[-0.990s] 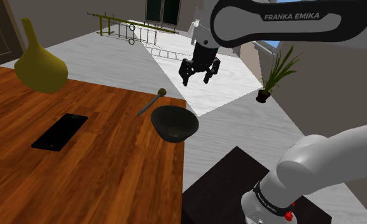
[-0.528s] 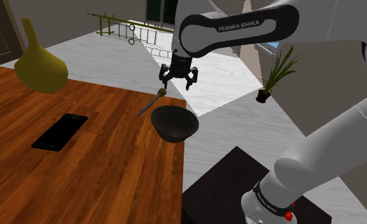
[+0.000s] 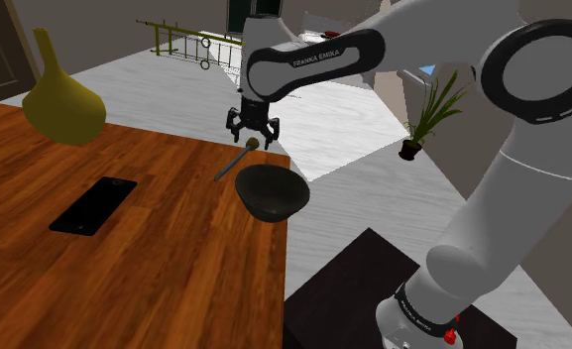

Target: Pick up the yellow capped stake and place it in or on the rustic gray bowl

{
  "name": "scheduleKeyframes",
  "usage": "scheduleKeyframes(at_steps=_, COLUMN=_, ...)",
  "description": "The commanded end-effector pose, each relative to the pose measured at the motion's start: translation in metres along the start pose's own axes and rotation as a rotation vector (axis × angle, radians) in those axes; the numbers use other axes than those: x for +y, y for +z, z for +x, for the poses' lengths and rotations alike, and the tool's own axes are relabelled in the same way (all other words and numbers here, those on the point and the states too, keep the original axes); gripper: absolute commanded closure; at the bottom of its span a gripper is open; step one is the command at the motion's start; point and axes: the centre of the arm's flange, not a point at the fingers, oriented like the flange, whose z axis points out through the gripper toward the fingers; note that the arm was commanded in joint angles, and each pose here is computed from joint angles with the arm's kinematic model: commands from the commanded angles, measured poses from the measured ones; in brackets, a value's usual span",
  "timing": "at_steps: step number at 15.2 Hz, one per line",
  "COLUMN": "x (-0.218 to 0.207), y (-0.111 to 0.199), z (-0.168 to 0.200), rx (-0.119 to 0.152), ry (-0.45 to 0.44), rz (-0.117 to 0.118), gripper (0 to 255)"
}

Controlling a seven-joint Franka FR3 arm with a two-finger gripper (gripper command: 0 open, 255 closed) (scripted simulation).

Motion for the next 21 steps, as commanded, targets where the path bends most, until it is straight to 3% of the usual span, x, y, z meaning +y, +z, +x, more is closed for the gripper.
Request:
scheduleKeyframes(at_steps=1, x=-0.015, y=0.016, z=0.016, rx=-0.01, ry=0.085, rz=-0.002, gripper=0)
scheduleKeyframes(at_steps=5, x=-0.039, y=0.048, z=0.045, rx=-0.029, ry=0.229, rz=-0.007, gripper=0)
scheduleKeyframes(at_steps=13, x=-0.039, y=0.088, z=0.044, rx=-0.029, ry=0.229, rz=-0.007, gripper=0)
scheduleKeyframes(at_steps=20, x=-0.039, y=0.088, z=0.044, rx=-0.029, ry=0.229, rz=-0.007, gripper=0)
scheduleKeyframes(at_steps=21, x=-0.039, y=0.088, z=0.044, rx=-0.029, ry=0.229, rz=-0.007, gripper=255)
